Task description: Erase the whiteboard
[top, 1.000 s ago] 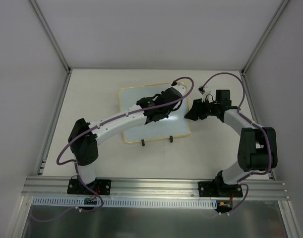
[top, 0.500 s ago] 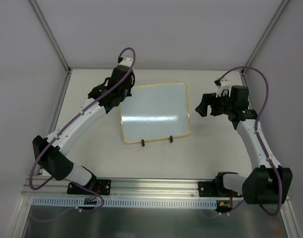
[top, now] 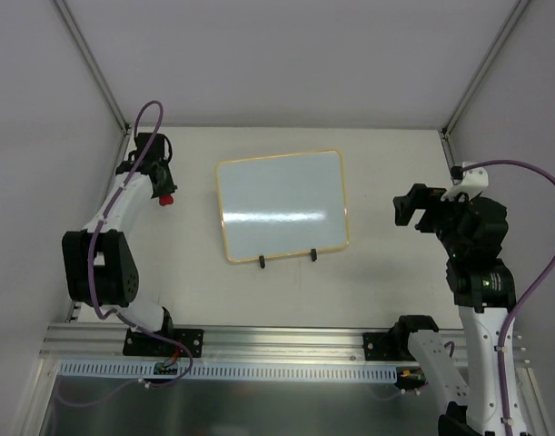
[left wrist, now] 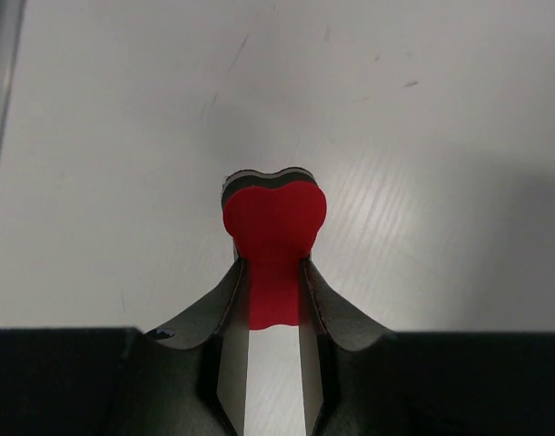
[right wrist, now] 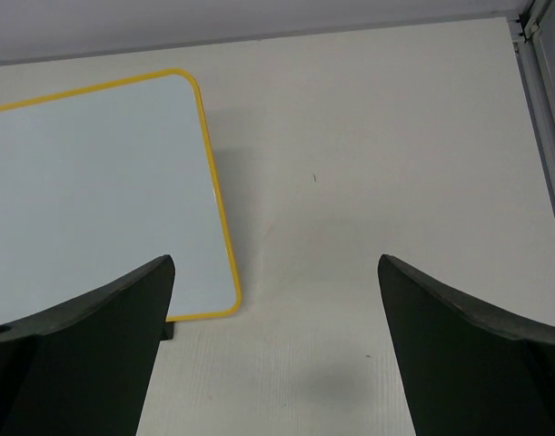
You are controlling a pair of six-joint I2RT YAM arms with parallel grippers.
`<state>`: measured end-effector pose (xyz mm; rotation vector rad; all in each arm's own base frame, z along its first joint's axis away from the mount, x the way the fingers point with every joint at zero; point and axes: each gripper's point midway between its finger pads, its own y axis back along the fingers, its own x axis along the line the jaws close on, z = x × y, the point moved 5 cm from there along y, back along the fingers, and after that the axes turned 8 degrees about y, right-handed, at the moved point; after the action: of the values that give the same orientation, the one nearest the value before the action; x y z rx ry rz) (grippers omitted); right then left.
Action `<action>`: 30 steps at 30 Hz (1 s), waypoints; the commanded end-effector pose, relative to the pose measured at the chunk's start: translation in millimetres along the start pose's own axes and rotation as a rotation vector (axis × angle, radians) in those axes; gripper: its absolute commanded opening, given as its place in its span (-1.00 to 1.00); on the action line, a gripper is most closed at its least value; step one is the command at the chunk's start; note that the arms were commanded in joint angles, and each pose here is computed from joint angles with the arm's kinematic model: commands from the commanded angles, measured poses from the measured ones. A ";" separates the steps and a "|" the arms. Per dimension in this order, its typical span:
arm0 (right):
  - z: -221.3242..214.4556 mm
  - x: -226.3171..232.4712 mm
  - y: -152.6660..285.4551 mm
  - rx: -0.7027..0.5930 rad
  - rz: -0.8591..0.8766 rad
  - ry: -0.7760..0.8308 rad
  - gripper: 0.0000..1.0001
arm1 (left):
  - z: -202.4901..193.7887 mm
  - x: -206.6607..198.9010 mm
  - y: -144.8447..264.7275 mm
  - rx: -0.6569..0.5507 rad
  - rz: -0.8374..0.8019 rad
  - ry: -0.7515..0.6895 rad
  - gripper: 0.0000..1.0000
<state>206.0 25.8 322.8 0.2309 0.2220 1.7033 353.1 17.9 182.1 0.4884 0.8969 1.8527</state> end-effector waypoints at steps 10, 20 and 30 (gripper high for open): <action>-31.3 -2.2 31.6 0.027 -0.047 -0.004 0.98 | -27.0 9.6 -86.7 0.263 -0.016 0.104 -0.37; -13.3 -15.1 49.4 -0.026 -0.161 0.015 0.98 | -9.0 14.6 -43.0 0.153 -0.045 0.154 0.72; 50.6 -28.8 89.0 -0.190 -0.287 0.124 0.98 | 64.6 20.7 168.3 -0.362 -0.342 0.108 0.98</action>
<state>145.9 -3.4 361.8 0.0720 0.1997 1.5141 320.4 27.8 278.8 0.1403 0.8331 1.7637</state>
